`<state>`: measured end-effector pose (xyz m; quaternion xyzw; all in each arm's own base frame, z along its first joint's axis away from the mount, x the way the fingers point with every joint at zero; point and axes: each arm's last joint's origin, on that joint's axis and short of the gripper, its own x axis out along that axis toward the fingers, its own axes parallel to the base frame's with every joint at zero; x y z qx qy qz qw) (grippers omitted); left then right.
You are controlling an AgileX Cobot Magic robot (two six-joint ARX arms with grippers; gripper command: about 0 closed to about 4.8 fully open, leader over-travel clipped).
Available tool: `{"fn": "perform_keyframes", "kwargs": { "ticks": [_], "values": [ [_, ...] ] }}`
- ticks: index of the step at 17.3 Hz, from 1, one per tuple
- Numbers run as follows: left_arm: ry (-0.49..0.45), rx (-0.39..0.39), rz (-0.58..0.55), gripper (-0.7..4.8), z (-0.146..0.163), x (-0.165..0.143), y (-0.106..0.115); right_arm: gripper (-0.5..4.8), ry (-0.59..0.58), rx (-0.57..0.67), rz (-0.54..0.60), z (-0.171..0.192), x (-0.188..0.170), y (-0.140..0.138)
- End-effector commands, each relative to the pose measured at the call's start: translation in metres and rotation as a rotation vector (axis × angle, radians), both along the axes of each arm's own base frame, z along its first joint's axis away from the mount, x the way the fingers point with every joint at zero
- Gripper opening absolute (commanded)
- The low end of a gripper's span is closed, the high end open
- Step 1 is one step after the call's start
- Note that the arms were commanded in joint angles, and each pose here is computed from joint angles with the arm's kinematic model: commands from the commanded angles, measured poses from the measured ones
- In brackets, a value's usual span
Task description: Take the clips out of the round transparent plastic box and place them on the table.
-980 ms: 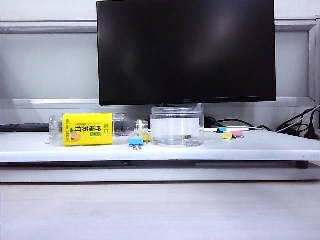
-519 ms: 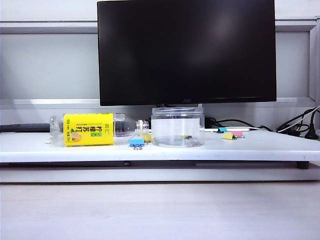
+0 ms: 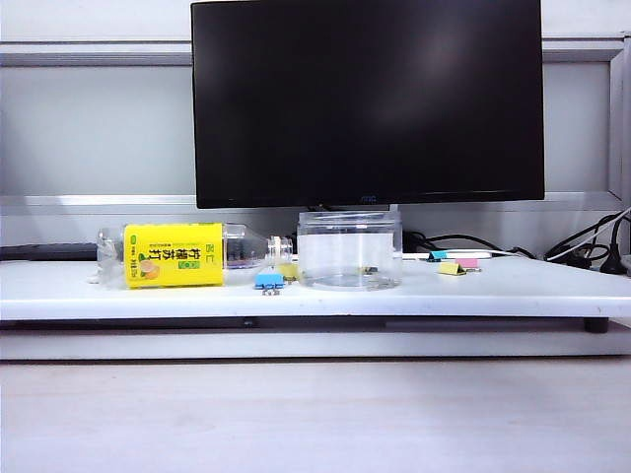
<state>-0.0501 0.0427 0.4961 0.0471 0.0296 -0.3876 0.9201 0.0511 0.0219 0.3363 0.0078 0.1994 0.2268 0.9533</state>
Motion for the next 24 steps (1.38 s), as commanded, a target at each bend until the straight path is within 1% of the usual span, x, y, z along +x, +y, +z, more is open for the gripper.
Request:
{"fn": "perform_keyframes", "kwargs": {
  "ticks": [1,3,5,6,9,12,15,18,21,22,24],
  "values": [
    [-0.077,-0.118,-0.001,0.89,-0.039,0.006,-0.005,0.71,-0.026,0.012,0.008,0.003,0.000,0.000],
    [-0.109,-0.179,-0.001,0.88,-0.075,0.011,-0.010,0.71,-0.027,0.013,0.009,0.003,0.000,0.000],
    [-0.089,-0.219,0.012,0.89,-0.101,0.017,-0.015,0.71,-0.023,0.023,0.039,0.003,0.000,0.001],
    [-0.065,-0.211,0.044,0.89,-0.113,0.023,-0.019,0.71,-0.021,0.034,0.067,0.003,-0.001,0.002],
    [-0.018,-0.170,0.045,0.88,-0.135,0.041,-0.035,0.71,-0.010,0.024,0.094,-0.005,0.002,0.004],
    [-0.027,-0.179,0.043,0.84,-0.150,0.058,-0.051,0.71,-0.020,0.027,0.121,-0.025,0.002,0.004],
    [0.013,-0.173,0.045,0.83,-0.177,0.078,-0.069,0.71,-0.063,0.059,0.170,-0.044,-0.004,0.004],
    [0.047,-0.193,0.047,0.79,-0.207,0.096,-0.085,0.71,-0.105,0.069,0.171,-0.052,-0.012,0.001],
    [0.064,-0.185,0.055,0.79,-0.229,0.105,-0.093,0.72,-0.114,0.066,0.161,-0.053,-0.012,0.001],
    [0.076,-0.176,0.072,0.79,-0.244,0.111,-0.097,0.72,-0.112,0.061,0.145,-0.055,-0.011,0.001],
    [0.139,-0.193,0.142,0.80,-0.264,0.117,-0.101,0.72,-0.119,0.072,0.135,-0.062,-0.004,0.003]
  ]
}}
